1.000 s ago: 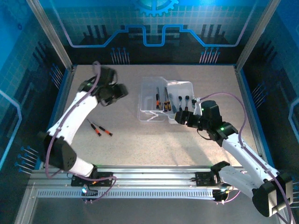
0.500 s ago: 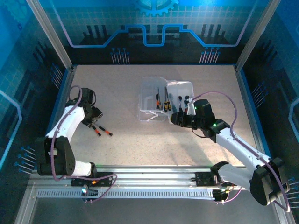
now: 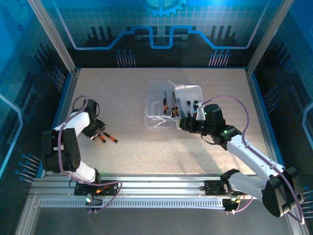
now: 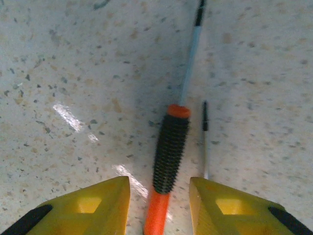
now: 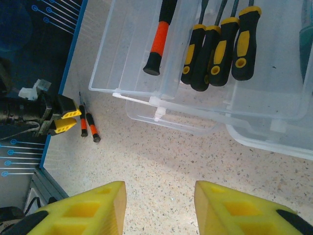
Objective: Pack the tool kit
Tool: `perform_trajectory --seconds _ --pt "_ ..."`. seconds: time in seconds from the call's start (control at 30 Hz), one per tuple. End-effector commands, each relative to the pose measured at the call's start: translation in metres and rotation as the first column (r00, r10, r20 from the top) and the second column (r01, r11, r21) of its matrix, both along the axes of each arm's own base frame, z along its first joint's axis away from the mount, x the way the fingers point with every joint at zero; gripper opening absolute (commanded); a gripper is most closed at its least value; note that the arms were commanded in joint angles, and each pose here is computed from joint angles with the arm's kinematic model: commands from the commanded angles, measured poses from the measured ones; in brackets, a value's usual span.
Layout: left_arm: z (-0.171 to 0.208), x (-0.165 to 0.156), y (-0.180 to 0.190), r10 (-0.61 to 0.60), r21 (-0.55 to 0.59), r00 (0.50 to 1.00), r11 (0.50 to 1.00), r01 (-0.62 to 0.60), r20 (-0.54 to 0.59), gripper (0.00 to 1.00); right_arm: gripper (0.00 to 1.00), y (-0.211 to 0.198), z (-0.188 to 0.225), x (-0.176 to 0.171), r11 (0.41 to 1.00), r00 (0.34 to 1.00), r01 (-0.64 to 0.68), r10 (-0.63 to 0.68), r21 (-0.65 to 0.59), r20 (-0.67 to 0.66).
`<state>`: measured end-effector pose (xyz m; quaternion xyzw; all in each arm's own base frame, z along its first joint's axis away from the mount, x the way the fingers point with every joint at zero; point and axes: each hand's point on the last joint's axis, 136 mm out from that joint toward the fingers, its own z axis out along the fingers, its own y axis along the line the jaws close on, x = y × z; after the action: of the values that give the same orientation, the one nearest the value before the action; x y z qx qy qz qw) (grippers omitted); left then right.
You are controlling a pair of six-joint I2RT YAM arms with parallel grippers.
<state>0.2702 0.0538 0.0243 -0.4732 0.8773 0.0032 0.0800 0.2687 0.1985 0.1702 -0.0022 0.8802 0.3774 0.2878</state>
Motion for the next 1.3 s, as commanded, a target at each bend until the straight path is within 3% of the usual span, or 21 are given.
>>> perform_trajectory --seconds 0.0,0.5,0.73,1.07,1.27 --pt "-0.008 0.002 0.004 0.031 -0.024 0.999 0.999 -0.031 0.020 0.37 0.42 0.000 0.005 -0.004 1.000 1.000 -0.003 0.003 -0.003 0.012" --pt "-0.025 -0.008 0.004 0.084 -0.080 0.996 0.993 -0.084 0.004 0.29 0.43 0.000 0.007 -0.003 1.000 1.000 0.001 -0.001 -0.004 0.016" --pt "-0.018 -0.012 0.000 0.088 -0.095 0.996 0.992 -0.085 0.024 0.19 0.44 0.000 0.009 -0.003 1.000 1.000 -0.003 0.003 -0.003 0.020" --pt "-0.027 -0.015 0.003 0.105 -0.092 0.994 0.990 -0.105 -0.014 0.32 0.45 -0.001 0.010 -0.003 1.000 1.000 -0.001 0.001 -0.008 0.022" --pt "-0.030 -0.014 0.002 0.098 -0.103 0.995 0.990 -0.097 0.001 0.20 0.45 -0.003 0.016 -0.003 1.000 0.999 0.003 -0.003 -0.011 0.034"
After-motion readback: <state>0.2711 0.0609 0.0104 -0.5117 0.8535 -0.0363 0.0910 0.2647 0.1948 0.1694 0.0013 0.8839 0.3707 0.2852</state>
